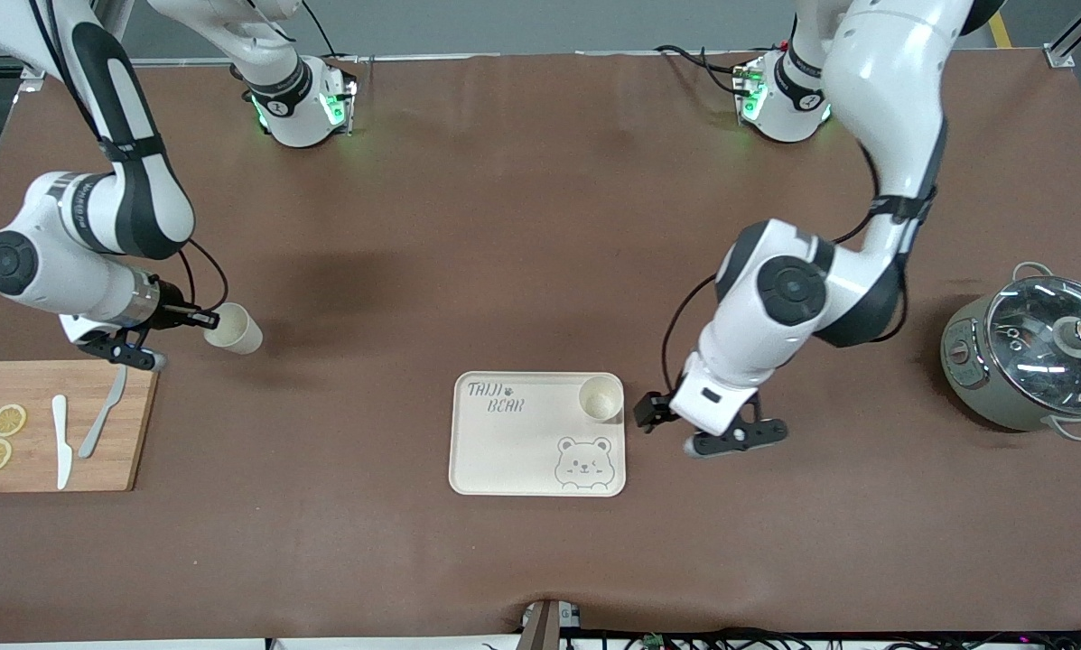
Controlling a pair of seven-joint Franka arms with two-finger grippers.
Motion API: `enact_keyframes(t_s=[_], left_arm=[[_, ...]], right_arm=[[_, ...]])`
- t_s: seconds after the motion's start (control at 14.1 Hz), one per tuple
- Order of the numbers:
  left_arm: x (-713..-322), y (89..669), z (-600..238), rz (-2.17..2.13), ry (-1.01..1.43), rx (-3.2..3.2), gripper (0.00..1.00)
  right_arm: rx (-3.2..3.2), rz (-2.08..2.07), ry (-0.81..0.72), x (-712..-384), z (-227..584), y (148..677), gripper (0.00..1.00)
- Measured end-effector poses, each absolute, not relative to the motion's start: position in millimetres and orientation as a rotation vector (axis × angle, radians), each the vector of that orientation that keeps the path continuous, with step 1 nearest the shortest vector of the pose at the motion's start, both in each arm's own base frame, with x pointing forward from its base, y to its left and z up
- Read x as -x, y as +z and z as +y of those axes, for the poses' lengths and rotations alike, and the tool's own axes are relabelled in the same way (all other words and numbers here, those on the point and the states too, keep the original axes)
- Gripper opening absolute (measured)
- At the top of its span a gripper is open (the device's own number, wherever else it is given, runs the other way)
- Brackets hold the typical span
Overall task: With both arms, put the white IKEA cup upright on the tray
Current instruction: 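Set the cup on the tray while the right gripper grasps the cup, then carry the cup to the tray while the left gripper withdraws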
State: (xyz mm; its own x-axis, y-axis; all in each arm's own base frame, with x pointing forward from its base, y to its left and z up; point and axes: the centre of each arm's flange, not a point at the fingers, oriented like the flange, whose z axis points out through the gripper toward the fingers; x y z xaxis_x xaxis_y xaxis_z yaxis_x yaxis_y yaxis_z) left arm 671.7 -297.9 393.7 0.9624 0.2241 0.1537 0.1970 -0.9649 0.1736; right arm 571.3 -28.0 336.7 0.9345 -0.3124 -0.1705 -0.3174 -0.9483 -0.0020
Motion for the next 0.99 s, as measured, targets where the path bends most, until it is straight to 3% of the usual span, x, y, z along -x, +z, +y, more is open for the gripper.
enact_keyframes(t_s=[0.28,0.57,0.99], left_arm=[[-664,442,-267,0.361,0.216,-2.999,1.0],[-668,487,-188,0.511,0.19,-3.017,1.0],[-641,551,-93,0.579,0.074,-3.079,1.0]], right_arm=[[2.965,0.616,0.21,-625,33,390,0.02],[2.886,0.787,0.181,-663,107,390,0.02],[2.812,1.053,0.165,-686,253,357,0.02]])
